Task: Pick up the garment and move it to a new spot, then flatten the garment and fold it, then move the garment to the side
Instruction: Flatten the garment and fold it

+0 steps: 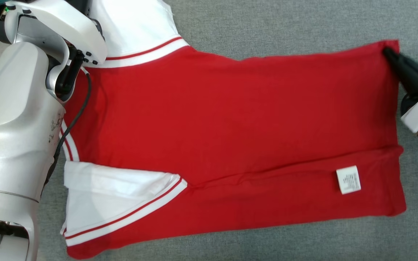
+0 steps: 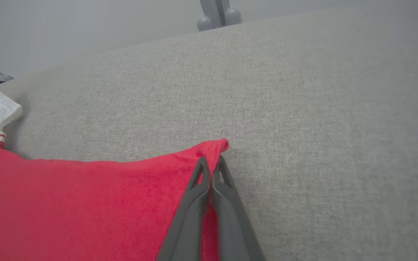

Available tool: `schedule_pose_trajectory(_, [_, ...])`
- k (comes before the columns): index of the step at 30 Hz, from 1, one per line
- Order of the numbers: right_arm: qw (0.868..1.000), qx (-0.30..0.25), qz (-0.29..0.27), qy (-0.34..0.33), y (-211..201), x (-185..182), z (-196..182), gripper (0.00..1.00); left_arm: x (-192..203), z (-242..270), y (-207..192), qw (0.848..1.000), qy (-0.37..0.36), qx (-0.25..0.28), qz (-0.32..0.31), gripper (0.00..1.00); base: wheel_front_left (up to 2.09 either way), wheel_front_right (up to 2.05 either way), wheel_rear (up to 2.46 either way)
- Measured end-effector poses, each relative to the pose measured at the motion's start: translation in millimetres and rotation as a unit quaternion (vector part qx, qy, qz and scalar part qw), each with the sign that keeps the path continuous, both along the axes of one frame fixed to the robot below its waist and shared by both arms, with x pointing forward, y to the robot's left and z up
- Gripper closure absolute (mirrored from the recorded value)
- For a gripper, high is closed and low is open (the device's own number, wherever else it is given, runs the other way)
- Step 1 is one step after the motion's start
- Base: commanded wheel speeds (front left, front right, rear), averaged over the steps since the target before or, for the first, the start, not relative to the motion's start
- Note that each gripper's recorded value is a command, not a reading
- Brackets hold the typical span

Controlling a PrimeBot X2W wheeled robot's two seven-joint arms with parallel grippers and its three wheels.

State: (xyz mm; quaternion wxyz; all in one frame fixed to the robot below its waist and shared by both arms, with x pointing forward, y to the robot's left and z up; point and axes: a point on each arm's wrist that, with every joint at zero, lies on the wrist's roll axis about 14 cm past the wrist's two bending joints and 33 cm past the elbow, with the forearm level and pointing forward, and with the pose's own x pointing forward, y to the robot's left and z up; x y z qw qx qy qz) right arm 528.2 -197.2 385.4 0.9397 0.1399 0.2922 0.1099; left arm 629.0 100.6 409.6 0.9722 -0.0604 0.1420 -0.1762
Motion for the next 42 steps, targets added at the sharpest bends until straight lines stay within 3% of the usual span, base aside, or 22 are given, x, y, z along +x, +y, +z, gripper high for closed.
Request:
schedule_pose_trajectory(5, [0.999,0.016,-0.005,-0.047,0,18,32,1.0,3,31,3,0.999,-0.041,-0.009,0.003,1.0,0.0,0.0,0.0])
schedule_pose_trajectory(12, [0.997,0.051,-0.007,-0.049,7,19,42,1.0,1,60,6,0.997,-0.071,-0.04,0.013,1.0,0.0,0.0,0.0])
schedule_pose_trajectory(16, [0.994,0.098,-0.018,-0.044,10,11,47,1.0,-10,69,8,0.994,-0.083,-0.073,0.023,1.0,0.0,0.0,0.0])
schedule_pose_trajectory(25, [0.983,0.177,-0.047,-0.023,3,-20,51,1.0,-59,94,19,0.986,-0.108,-0.122,0.037,1.0,0.0,0.0,0.0])
schedule_pose_trajectory(34, [0.978,0.195,-0.077,-0.015,-7,-43,46,1.0,-120,112,25,0.982,-0.107,-0.147,0.044,1.0,0.0,0.0,0.0])
schedule_pose_trajectory(42, [0.981,0.178,-0.073,-0.026,-3,-58,48,1.0,-176,96,24,0.98,-0.041,-0.179,0.071,1.0,0.0,0.0,0.0])
